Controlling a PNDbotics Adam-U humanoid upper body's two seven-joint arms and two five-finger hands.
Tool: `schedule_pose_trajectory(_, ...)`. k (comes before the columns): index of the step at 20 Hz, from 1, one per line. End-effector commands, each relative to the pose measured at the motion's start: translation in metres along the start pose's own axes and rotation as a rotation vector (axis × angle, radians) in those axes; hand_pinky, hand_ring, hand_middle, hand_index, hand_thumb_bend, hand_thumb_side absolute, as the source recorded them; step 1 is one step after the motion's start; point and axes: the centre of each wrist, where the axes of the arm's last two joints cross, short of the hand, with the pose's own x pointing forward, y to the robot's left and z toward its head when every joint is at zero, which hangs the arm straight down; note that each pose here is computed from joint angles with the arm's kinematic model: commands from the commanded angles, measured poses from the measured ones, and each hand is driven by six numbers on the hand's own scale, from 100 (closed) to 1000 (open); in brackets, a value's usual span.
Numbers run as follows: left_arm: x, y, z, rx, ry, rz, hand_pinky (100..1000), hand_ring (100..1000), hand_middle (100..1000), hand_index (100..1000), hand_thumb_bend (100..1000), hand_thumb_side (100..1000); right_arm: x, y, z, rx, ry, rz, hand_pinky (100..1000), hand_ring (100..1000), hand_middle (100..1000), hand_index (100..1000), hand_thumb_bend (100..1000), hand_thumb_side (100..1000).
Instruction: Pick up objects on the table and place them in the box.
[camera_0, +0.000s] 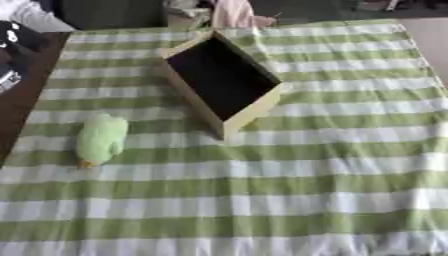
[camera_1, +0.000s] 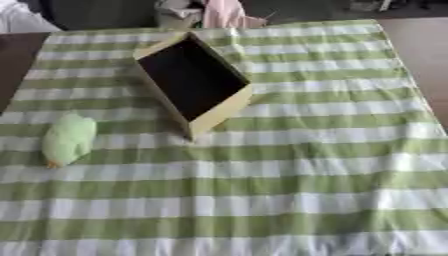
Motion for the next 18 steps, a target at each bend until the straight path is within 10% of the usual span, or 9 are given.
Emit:
schedule_pose_trajectory(1, 0.007, 0.023, -0.001, -0.051, -0.008, -0.086, 645, 771, 762, 873, 100, 1000, 0.005, -0.005, -0.006, 0.015, -0.030, 0.031, 651, 607, 575, 794, 100, 1000)
schedule_pose_trajectory(18, 0.032, 0.019, -0.045, -0.284, -0.081, -0.119, 672, 795, 784, 883, 100, 1000, 0.005, 0.000, -0.005, 0.038, -0.026, 0.008, 650, 606, 574, 793, 100, 1000)
